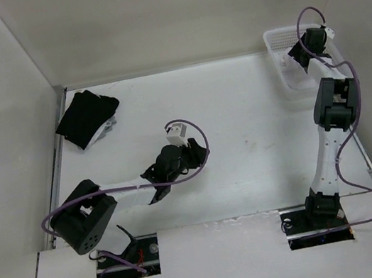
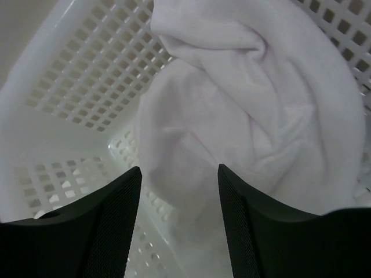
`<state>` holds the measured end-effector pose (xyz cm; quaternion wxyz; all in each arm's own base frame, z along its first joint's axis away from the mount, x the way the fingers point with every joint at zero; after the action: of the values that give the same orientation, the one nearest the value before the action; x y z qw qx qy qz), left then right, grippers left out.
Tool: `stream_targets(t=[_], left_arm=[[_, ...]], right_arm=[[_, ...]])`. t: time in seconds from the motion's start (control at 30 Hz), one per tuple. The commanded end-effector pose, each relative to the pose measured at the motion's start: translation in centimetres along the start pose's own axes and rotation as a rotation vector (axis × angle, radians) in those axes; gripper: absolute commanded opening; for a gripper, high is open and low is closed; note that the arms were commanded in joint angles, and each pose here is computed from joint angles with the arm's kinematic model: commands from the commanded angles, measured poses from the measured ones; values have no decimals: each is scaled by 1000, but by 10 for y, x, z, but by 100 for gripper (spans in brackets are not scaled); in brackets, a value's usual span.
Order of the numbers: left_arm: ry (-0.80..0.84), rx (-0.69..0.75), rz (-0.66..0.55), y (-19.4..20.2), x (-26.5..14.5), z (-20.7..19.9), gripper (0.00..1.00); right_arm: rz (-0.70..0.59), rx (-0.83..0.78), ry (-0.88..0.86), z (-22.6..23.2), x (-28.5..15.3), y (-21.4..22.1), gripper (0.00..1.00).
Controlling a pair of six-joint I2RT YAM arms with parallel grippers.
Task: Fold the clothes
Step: Grab the tank top from the pile, then move the tank top to the center of the board
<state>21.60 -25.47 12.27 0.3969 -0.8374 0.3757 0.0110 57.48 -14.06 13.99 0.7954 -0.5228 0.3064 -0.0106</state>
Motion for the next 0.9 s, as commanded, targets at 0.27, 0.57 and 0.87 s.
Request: stream_targets(t=[0.27, 0.57, 0.87], left_arm=[[70, -62, -5, -4, 11, 0, 41], [83, -64, 13, -1, 14, -4, 41], [114, -79, -50, -14, -2, -10, 40]], right_arm=[[-9, 17, -50, 16, 34, -6, 23], [-465, 122, -289, 45, -127, -104, 0], [-772, 135, -722, 91, -416, -125, 0]])
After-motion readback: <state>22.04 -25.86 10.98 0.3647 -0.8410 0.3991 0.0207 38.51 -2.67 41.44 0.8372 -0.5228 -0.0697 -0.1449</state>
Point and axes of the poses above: each gripper's point midway between its finger pads, its own x axis out along the fingers, its own z axis along the line the jaws close on, y = z × x, the point moved 8 cm from there along -x, back along the fingers, and after that the axes turned 12 degrees about -x, right-handed, at the moved point
